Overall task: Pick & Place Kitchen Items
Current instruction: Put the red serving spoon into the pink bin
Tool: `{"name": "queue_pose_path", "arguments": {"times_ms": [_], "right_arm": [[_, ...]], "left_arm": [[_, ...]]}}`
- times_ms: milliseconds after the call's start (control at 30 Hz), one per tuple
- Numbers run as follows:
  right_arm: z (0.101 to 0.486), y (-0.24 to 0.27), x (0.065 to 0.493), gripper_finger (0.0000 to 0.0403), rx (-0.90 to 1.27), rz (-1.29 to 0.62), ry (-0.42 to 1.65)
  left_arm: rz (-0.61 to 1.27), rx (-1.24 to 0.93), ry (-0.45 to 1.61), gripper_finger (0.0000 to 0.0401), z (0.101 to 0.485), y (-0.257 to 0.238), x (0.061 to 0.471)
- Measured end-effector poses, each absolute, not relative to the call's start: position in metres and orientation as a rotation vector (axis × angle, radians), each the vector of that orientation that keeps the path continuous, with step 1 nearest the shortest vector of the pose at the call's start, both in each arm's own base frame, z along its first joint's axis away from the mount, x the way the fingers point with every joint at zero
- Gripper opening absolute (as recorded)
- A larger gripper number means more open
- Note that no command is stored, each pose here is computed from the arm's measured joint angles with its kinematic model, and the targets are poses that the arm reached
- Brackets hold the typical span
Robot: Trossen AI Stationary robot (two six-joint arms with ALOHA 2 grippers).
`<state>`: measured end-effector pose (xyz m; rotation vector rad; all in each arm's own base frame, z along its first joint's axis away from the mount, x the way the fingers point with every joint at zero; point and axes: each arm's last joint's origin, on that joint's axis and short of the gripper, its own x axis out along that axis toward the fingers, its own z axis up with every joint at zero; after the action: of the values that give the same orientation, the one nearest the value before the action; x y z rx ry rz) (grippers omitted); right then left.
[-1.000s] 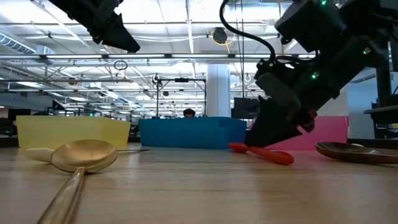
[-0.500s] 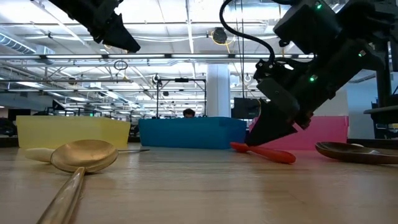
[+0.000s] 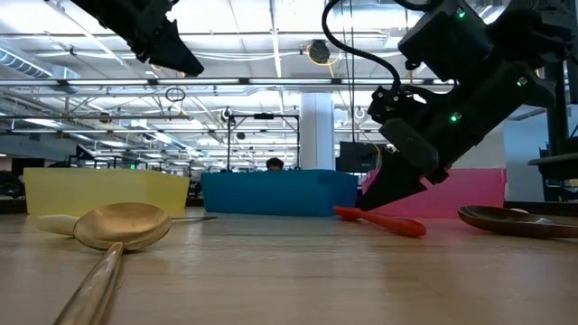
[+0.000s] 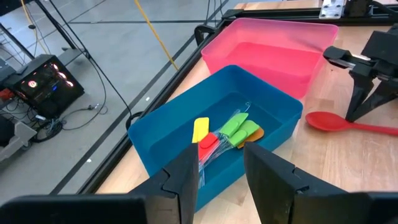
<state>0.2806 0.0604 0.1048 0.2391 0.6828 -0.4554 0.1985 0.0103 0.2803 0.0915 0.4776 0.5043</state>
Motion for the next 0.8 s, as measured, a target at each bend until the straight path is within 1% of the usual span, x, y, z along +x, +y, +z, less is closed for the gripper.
{"name": "queue_pose_path", "arguments": {"times_ms": [100,233,367,433,500,600,700,800], "right_arm": [[0.112,0.060,0.282,0.0028,0.236,-0.433,0.643],[0.123,0.061,0.284,0.0074,0.276,-0.433,0.588],[0.124,0.066,0.284,0.0124,0.411,-0.443,0.552],[0.121,0.074,0.285,0.0140,0.473,-0.427,0.563],[0.116,0.083,0.286,0.0145,0.458,-0.412,0.617],[0.117,0.091,0.296,0.0140,0.437,-0.445,0.644],[0.120,0.092,0.303,0.0135,0.426,-0.493,0.670],[0.123,0.090,0.309,0.0139,0.426,-0.507,0.684]], "left_arm": [[0.505,0.091,0.477,0.0134,0.280,0.010,0.198],[0.505,0.091,0.478,0.0134,0.280,0.010,0.198],[0.505,0.089,0.477,0.0134,0.280,0.010,0.198],[0.505,0.088,0.477,0.0134,0.280,0.010,0.198],[0.505,0.089,0.477,0.0134,0.280,0.010,0.198],[0.506,0.089,0.477,0.0134,0.280,0.011,0.198],[0.501,0.087,0.473,0.0134,0.281,0.010,0.199],[0.498,0.086,0.473,0.0134,0.281,0.010,0.199]]}}
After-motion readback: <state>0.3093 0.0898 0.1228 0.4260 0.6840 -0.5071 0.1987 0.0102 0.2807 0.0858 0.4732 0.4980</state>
